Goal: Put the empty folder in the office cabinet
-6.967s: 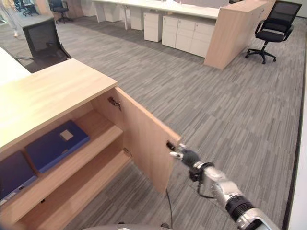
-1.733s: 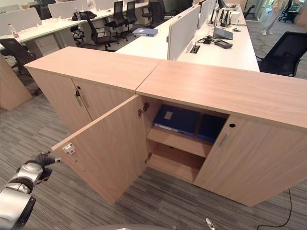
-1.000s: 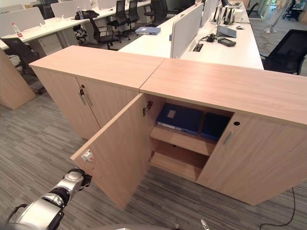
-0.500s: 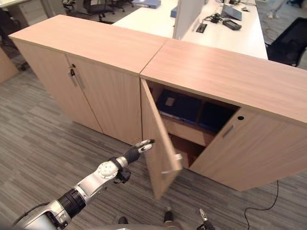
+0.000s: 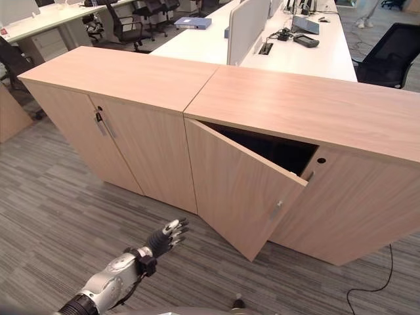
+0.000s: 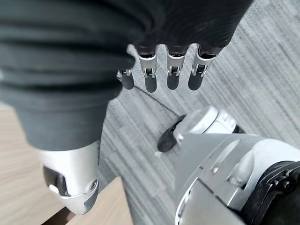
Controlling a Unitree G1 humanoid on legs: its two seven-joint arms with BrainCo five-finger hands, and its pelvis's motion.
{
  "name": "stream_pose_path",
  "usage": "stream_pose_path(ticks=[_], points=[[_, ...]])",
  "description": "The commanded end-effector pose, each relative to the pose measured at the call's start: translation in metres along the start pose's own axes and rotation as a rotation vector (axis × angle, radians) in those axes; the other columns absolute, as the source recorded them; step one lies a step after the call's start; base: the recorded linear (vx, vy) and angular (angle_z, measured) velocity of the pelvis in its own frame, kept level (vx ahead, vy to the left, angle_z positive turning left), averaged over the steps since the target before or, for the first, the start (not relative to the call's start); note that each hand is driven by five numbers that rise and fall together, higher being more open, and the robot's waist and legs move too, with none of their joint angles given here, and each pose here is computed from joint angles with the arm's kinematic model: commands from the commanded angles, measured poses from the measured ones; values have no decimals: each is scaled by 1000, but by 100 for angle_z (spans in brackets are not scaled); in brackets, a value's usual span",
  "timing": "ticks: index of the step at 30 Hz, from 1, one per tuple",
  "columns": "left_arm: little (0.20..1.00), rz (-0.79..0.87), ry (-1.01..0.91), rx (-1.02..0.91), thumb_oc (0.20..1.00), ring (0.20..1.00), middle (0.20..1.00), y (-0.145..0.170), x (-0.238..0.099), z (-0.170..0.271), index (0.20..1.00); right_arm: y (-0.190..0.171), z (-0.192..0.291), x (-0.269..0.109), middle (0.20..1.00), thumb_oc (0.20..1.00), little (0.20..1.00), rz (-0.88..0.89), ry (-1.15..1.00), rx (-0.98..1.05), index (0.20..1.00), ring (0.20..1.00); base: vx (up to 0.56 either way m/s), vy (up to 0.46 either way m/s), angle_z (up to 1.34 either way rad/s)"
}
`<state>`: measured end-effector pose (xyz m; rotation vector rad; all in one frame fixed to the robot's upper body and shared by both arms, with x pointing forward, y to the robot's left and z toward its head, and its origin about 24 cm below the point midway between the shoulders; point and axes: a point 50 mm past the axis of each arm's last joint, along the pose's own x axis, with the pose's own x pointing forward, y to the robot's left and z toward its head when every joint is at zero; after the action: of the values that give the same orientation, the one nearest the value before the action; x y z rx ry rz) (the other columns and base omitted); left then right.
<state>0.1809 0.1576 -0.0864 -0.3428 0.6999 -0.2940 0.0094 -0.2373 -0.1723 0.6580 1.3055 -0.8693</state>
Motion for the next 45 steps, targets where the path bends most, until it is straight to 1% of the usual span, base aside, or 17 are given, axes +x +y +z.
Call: stream_pose_path(ticks=[1, 2, 3, 4, 8, 13, 15, 16, 17, 19, 22, 23, 27, 32, 35, 41, 45], points=[[1000, 310, 180, -87, 1000, 1000, 1000, 43, -5, -49, 1000, 11, 1, 0, 1000, 1000, 1000, 15, 12, 12, 1000, 1000, -17, -91, -39], [1000, 386, 288, -148, 1000, 1000, 1000, 51, -17, -76, 1000, 8, 1, 0, 1000, 1000, 1000, 10, 15, 17, 1000, 1000, 26, -107, -35], [1000, 522, 435, -330, 1000, 1000, 1000, 62, -47, -120, 1000, -1, -1, -1, 1000, 1000, 1000, -3, 26, 52, 1000, 1000, 59, -142, -24], [1000, 607, 499, -390, 1000, 1000, 1000, 68, -66, -137, 1000, -2, -2, -1, 1000, 1000, 1000, -4, 28, 60, 1000, 1000, 51, -165, 2], [1000, 726, 599, -395, 1000, 1000, 1000, 75, -94, -156, 1000, -5, -5, -1, 1000, 1000, 1000, -29, 43, 58, 1000, 1000, 23, -122, -9], [1000, 770, 565, -399, 1000, 1000, 1000, 76, -92, -154, 1000, -5, -6, -1, 1000, 1000, 1000, -39, 42, 58, 1000, 1000, 8, -118, -9], [1000, 805, 476, -246, 1000, 1000, 1000, 82, -75, -131, 1000, -1, -3, -1, 1000, 1000, 1000, -57, 9, 34, 1000, 1000, -20, -302, -15], [1000, 805, 476, -246, 1000, 1000, 1000, 82, -75, -131, 1000, -1, -3, -1, 1000, 1000, 1000, -57, 9, 34, 1000, 1000, -79, -260, -18], [1000, 810, 421, -158, 1000, 1000, 1000, 85, -63, -116, 1000, 4, 0, 0, 1000, 1000, 1000, -55, -14, 17, 1000, 1000, -91, -177, -18], [1000, 793, 354, -97, 1000, 1000, 1000, 85, -50, -99, 1000, 11, 9, 0, 1000, 1000, 1000, -44, -46, -34, 1000, 1000, -131, -163, -29], [1000, 785, 314, -39, 1000, 1000, 1000, 81, -40, -89, 1000, 18, 18, -1, 1000, 1000, 1000, -52, -85, -91, 1000, 1000, -41, -2, -41], [1000, 768, 293, 11, 1000, 1000, 1000, 73, -32, -86, 1000, 25, 25, -1, 1000, 1000, 1000, -56, -122, -143, 1000, 1000, 25, 103, -24], [1000, 742, 321, -57, 1000, 1000, 1000, 63, -31, -98, 1000, 45, 36, -3, 1000, 1000, 1000, -3, -167, -226, 1000, 1000, 56, 103, -39], [1000, 731, 378, -74, 1000, 1000, 1000, 61, -42, -114, 1000, 41, 30, -2, 1000, 1000, 1000, 5, -155, -343, 1000, 1000, 151, 211, -62], [1000, 724, 372, -45, 1000, 1000, 1000, 65, -41, -110, 1000, 35, 23, -1, 1000, 1000, 1000, -8, -116, -373, 1000, 1000, 100, 156, -21], [1000, 691, 369, 16, 1000, 1000, 1000, 67, -38, -102, 1000, 35, 28, -1, 1000, 1000, 1000, -9, -129, -431, 1000, 1000, 50, 134, -20], [1000, 624, 295, 4, 1000, 1000, 1000, 64, -28, -89, 1000, 39, 30, -2, 1000, 1000, 1000, 17, -145, -407, 1000, 1000, 16, 116, -16]])
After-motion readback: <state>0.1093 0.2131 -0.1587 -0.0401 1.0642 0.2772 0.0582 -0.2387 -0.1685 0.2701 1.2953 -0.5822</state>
